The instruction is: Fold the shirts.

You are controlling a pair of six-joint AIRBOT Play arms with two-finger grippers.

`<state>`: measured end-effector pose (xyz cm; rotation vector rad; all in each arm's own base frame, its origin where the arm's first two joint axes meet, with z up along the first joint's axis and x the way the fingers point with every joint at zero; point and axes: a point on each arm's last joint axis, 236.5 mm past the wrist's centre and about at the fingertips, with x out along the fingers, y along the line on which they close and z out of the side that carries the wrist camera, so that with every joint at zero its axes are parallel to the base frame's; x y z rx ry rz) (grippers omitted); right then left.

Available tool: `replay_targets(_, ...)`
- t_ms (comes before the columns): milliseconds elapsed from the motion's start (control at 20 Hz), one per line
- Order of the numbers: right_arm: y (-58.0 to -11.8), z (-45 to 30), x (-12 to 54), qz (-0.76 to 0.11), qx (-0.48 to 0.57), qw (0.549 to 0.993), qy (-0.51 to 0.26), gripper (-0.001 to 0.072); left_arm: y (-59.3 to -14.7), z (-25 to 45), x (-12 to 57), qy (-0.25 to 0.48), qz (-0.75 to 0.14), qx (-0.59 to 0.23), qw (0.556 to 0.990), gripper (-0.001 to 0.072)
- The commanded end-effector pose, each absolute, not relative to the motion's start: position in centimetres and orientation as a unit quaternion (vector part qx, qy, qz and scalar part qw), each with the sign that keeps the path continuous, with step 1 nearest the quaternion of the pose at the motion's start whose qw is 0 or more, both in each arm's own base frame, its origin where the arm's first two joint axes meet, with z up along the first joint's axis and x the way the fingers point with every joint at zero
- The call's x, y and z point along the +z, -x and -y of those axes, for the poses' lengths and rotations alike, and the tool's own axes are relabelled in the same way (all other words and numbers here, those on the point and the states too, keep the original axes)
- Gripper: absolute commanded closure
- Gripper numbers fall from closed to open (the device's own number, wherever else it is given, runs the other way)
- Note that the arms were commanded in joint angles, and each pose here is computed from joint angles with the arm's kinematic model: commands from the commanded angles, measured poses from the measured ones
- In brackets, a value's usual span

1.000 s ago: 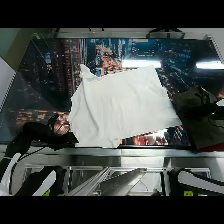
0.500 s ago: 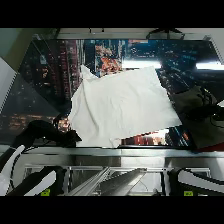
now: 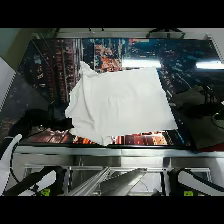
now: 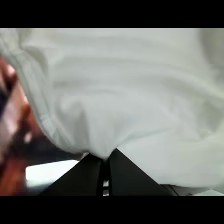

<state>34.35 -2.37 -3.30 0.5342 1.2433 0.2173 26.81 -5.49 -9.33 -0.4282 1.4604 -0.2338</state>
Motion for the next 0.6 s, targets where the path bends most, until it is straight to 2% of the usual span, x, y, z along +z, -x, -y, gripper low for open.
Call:
replay_targets(0, -32.5, -0.5, -3.6, -0.598, 0.118, 0.747, -0.265, 0.0326, -28.1, 3.1, -8.2, 0.175, -0.653, -0.086, 0.732, 0.0692)
replay_targets(150, -28.8, 1.5, -7.6, -0.651, 0.044, 0.706, -0.277, 0.0330, -28.2, 2.7, -8.2, 0.166, -0.651, -0.092, 0.735, 0.0692)
replay_targets(300, -25.7, 1.1, -9.4, -0.675, 0.049, 0.673, -0.298, 0.0330, -27.9, 1.9, -8.5, 0.139, -0.656, -0.090, 0.736, 0.0692)
replay_targets(400, -25.3, 0.0, -10.4, -0.672, 0.061, 0.675, -0.298, 0.0329, -27.4, 0.5, -8.9, 0.116, -0.664, -0.078, 0.735, 0.0691)
replay_targets(550, -25.5, -0.3, -11.3, -0.671, 0.069, 0.678, -0.291, 0.0329, -27.4, -0.7, -8.9, 0.134, -0.661, -0.062, 0.736, 0.0691)
